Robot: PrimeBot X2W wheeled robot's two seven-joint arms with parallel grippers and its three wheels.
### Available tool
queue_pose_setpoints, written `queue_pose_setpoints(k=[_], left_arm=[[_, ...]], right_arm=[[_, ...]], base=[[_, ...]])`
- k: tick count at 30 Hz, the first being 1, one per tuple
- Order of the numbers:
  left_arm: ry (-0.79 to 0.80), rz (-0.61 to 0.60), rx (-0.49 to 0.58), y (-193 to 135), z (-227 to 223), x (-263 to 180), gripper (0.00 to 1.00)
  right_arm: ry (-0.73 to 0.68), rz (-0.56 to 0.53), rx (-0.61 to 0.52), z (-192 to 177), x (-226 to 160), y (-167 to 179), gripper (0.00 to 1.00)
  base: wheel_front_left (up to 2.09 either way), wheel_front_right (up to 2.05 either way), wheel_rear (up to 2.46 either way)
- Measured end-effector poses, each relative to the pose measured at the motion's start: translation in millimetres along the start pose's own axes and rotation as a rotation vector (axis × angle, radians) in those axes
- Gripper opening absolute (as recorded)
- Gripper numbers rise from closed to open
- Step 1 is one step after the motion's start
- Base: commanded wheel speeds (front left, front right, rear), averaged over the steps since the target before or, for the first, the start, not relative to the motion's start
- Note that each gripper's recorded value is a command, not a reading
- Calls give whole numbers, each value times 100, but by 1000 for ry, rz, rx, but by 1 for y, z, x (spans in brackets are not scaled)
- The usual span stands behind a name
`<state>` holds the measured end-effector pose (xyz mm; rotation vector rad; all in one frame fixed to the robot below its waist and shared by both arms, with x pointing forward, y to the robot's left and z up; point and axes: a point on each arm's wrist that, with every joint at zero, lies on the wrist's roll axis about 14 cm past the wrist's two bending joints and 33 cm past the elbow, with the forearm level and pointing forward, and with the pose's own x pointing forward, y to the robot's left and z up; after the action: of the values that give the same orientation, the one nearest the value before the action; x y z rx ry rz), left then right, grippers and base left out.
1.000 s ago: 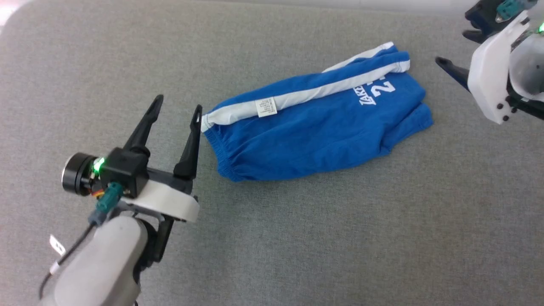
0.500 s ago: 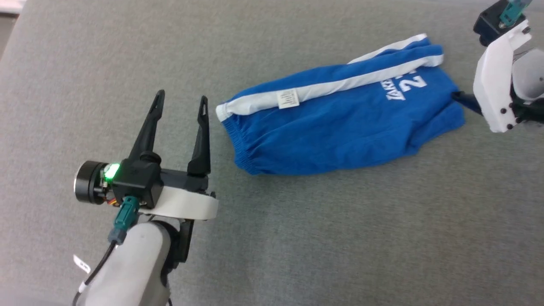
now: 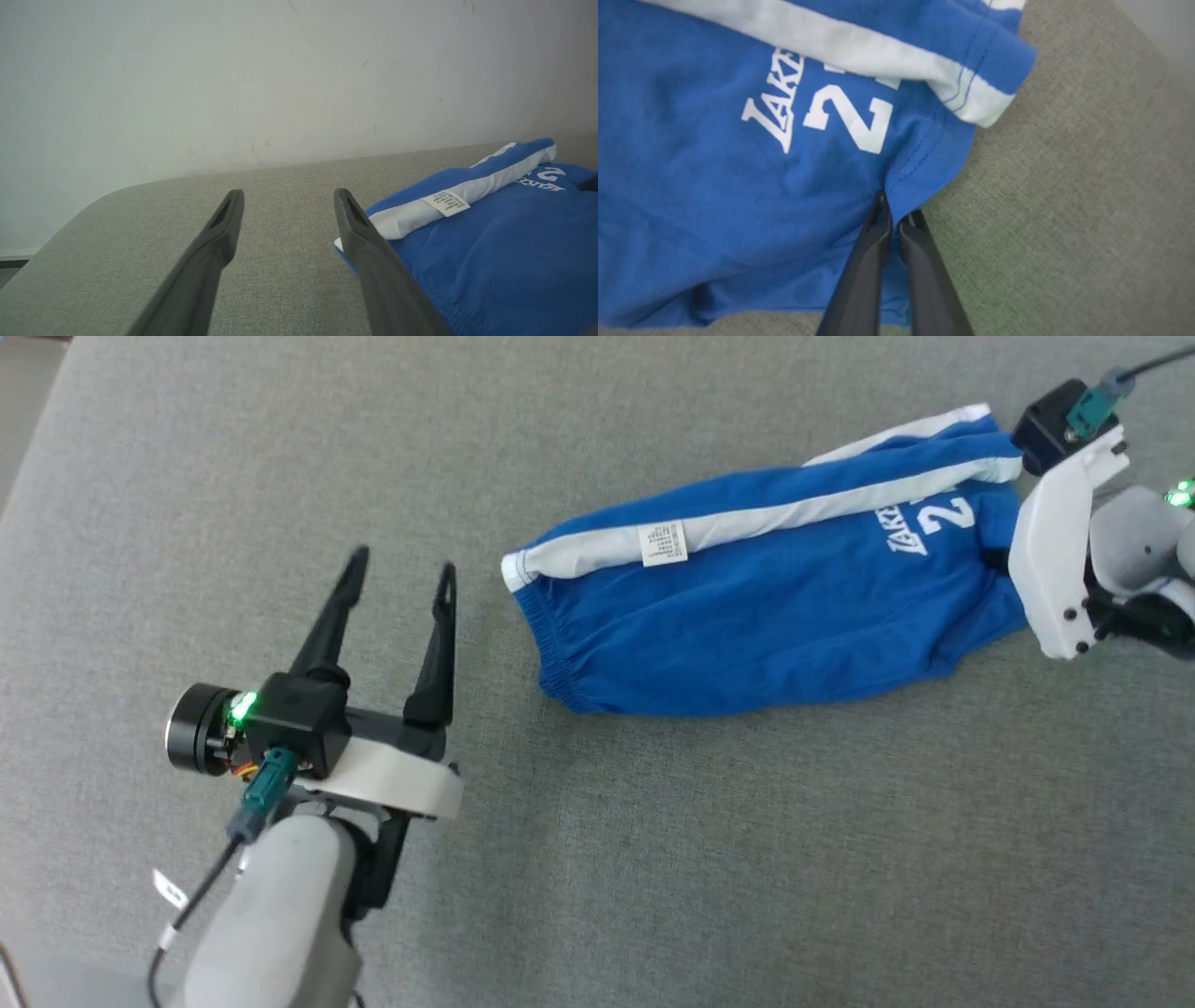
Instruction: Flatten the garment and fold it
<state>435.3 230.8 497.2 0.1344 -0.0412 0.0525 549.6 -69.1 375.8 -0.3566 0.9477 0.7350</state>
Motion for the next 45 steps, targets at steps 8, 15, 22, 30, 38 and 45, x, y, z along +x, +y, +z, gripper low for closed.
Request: queue_pose_setpoints(k=[8, 15, 22, 30, 38, 45], left_arm=[[162, -232, 63, -6, 7, 12, 100], [460, -411, -7, -42, 0, 9, 100], [721, -534, -77, -67, -27, 3, 100], [982, -569, -18, -74, -79, -9, 100], [1064, -635, 69, -89, -99, -13, 93], [962, -655, -2, -98, -83, -8, 0]], right_arm=[[-89, -6, -46, 1, -31, 17, 0], [-161, -28, -69, 11, -56, 20, 0], [-166, -33, -69, 5, -55, 19, 0], [-147, -34, -70, -4, -46, 18, 0], [-132, -36, -58, -14, -44, 17, 0], [-229, -54, -65, 1, -61, 17, 0]], base=[[0, 0, 0], [0, 0, 0], [0, 0, 0], [0, 0, 0], [0, 0, 0], [0, 0, 0]])
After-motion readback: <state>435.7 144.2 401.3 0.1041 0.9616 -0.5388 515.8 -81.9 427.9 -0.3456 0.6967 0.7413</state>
